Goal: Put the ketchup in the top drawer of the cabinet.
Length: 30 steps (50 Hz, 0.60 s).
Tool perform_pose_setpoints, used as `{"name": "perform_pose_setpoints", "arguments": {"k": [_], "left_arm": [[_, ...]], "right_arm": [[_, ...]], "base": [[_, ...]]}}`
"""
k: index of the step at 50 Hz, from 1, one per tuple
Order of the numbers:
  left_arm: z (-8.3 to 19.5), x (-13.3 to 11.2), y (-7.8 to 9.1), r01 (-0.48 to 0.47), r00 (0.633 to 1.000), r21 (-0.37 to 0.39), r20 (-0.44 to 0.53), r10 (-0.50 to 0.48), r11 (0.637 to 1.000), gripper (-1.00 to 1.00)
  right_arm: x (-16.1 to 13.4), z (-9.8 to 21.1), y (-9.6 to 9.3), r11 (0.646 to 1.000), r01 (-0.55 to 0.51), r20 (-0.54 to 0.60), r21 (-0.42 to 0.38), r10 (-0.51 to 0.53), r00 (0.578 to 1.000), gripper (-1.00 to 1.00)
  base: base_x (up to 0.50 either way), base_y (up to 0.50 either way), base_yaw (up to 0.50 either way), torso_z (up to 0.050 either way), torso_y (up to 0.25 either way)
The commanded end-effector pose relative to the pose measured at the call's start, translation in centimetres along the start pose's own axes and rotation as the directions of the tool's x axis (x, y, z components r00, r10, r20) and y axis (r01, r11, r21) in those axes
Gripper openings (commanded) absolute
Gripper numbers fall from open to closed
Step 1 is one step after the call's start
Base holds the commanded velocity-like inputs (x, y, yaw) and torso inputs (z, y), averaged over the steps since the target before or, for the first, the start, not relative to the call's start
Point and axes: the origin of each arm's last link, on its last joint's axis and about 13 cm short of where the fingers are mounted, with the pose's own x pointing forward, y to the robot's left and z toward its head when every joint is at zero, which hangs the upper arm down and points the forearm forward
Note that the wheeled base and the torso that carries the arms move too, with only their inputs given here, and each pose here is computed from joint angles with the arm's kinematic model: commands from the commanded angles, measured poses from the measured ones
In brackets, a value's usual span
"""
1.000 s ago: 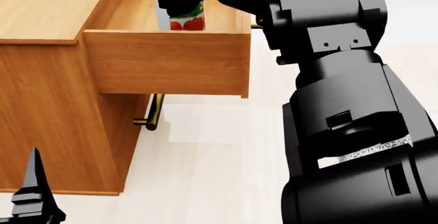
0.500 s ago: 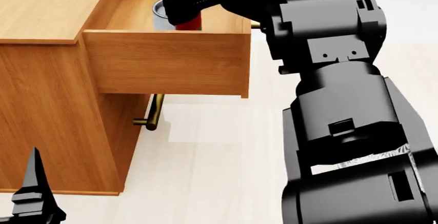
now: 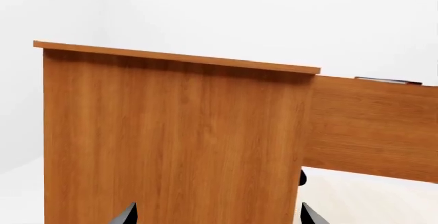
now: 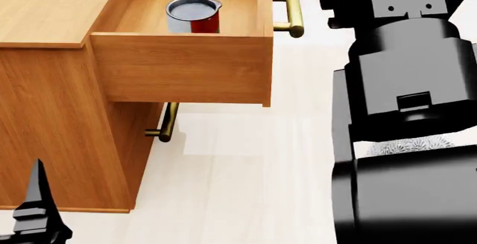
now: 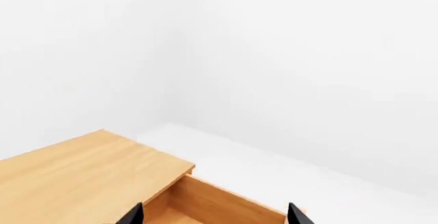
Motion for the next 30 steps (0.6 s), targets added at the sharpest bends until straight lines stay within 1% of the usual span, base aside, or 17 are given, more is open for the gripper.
{"name": "perform_pose_setpoints", "arguments": {"k": [1, 3, 4, 5, 6, 7, 8, 12, 13, 14, 16, 19, 24, 25, 26, 28, 30], "left_arm": [[0.1, 0.2, -0.2, 0.009, 1.0, 0.005, 0.0, -0.009, 1.0, 1.0], [0.1, 0.2, -0.2, 0.008, 1.0, 0.007, 0.0, -0.008, 1.0, 1.0], [0.1, 0.2, -0.2, 0.008, 1.0, 0.007, 0.0, -0.008, 1.0, 1.0], [0.1, 0.2, -0.2, 0.008, 1.0, 0.009, 0.0, -0.008, 1.0, 1.0], [0.1, 0.2, -0.2, 0.007, 1.0, 0.008, 0.0, -0.007, 1.0, 1.0], [0.1, 0.2, -0.1, 0.007, 1.0, 0.008, 0.001, -0.007, 1.0, 1.0], [0.1, 0.2, -0.1, 0.007, 1.0, 0.008, 0.001, -0.007, 1.0, 1.0], [-0.1, 0.2, -0.1, 0.008, 1.0, 0.008, -0.002, -0.008, 1.0, 1.0], [0.0, 0.2, -0.1, 0.008, 1.0, 0.008, -0.003, -0.008, 1.0, 1.0], [0.0, 0.2, -0.1, 0.008, 1.0, 0.01, -0.003, -0.008, 1.0, 1.0], [0.0, 0.2, -0.1, 0.008, 1.0, 0.01, -0.003, -0.008, 1.0, 1.0], [0.0, 0.3, 0.0, 0.006, 1.0, 0.012, -0.002, -0.006, 1.0, 1.0], [0.1, 0.2, 0.0, 0.007, 1.0, 0.016, 0.001, -0.007, 1.0, 1.0], [0.2, 0.2, 0.0, 0.008, 1.0, 0.018, 0.003, -0.008, 1.0, 1.0], [0.1, 0.2, 0.0, 0.007, 1.0, 0.018, 0.003, -0.007, 1.0, 1.0], [0.2, 0.2, 0.1, 0.006, 1.0, 0.017, 0.004, -0.006, 1.0, 1.0], [0.2, 0.2, 0.1, 0.004, 1.0, 0.017, 0.004, -0.004, 1.0, 1.0]], "right_arm": [[-1.7, 6.2, -0.4, 0.982, 0.171, 0.211, -0.076, -0.152, 0.966, 1.0], [-2.6, 7.0, 0.0, 0.982, 0.168, 0.248, -0.084, -0.142, 0.958, 1.0], [-3.0, 7.2, 0.1, 0.981, 0.183, 0.257, -0.067, -0.16, 0.953, 1.0], [-3.6, 7.4, 0.2, 0.974, 0.207, 0.268, -0.095, -0.175, 0.948, 1.0], [-4.0, 7.4, 0.3, 0.975, 0.207, 0.259, -0.083, -0.179, 0.949, 1.0], [-4.5, 7.3, 0.5, 0.969, 0.222, 0.255, -0.113, -0.187, 0.949, 1.0], [-4.8, 7.1, 0.7, 0.965, 0.232, 0.243, -0.124, -0.197, 0.95, 1.0], [-7.7, 6.1, 1.0, 0.963, 0.257, 0.251, -0.08, -0.23, 0.94, 1.0], [-8.7, 5.8, 1.1, 0.965, 0.25, 0.259, -0.08, -0.222, 0.94, 1.0], [-9.3, 5.7, 1.1, 0.967, 0.251, 0.256, -0.05, -0.23, 0.939, 1.0], [-10.1, 5.5, 1.2, 0.966, 0.25, 0.264, -0.067, -0.224, 0.938, 1.0], [-11.7, 5.1, 1.4, 0.969, 0.243, 0.272, -0.042, -0.223, 0.936, 1.0], [-14.1, 4.2, 1.9, 0.97, 0.24, 0.283, -0.04, -0.22, 0.934, 1.0], [-14.9, 3.3, 2.1, 0.966, 0.252, 0.291, -0.054, -0.226, 0.93, 1.0], [-15.2, 3.2, 2.1, 0.968, 0.247, 0.289, -0.045, -0.224, 0.931, 1.0], [-16.3, 2.9, 2.3, 0.962, 0.265, 0.3, -0.066, -0.235, 0.925, 1.0], [-17.1, 2.9, 2.5, 0.966, 0.251, 0.304, -0.054, -0.224, 0.926, 1.0]], "base": [[0.0, 0.0, 0.0, 0.0, 0.0], [0.0, 0.0, 0.0, 0.0, 0.0], [0.0, 0.0, 0.0, 0.0, 0.0], [0.0, 0.0, 0.0, 0.0, 0.0], [0.0, 0.0, 0.0, 0.0, 0.0], [0.0, 0.0, 0.0, 0.0, 0.0], [0.0, 0.0, 0.0, 0.0, 0.0], [0.0, 0.0, 0.0, 0.0, 0.0], [0.0, 0.0, 0.0, 0.0, 0.0], [0.0, 0.0, 0.0, 0.0, 0.0], [0.0, 0.0, 0.0, 0.0, 0.0], [0.0, 0.0, 0.0, 0.0, 0.0], [0.0, 0.0, 0.0, 0.0, 0.0], [0.0, 0.0, 0.0, 0.0, 0.0], [0.0, 0.0, 0.0, 0.0, 0.0], [0.0, 0.0, 0.0, 0.0, 0.0], [0.0, 0.0, 0.0, 0.0, 0.0]]}}
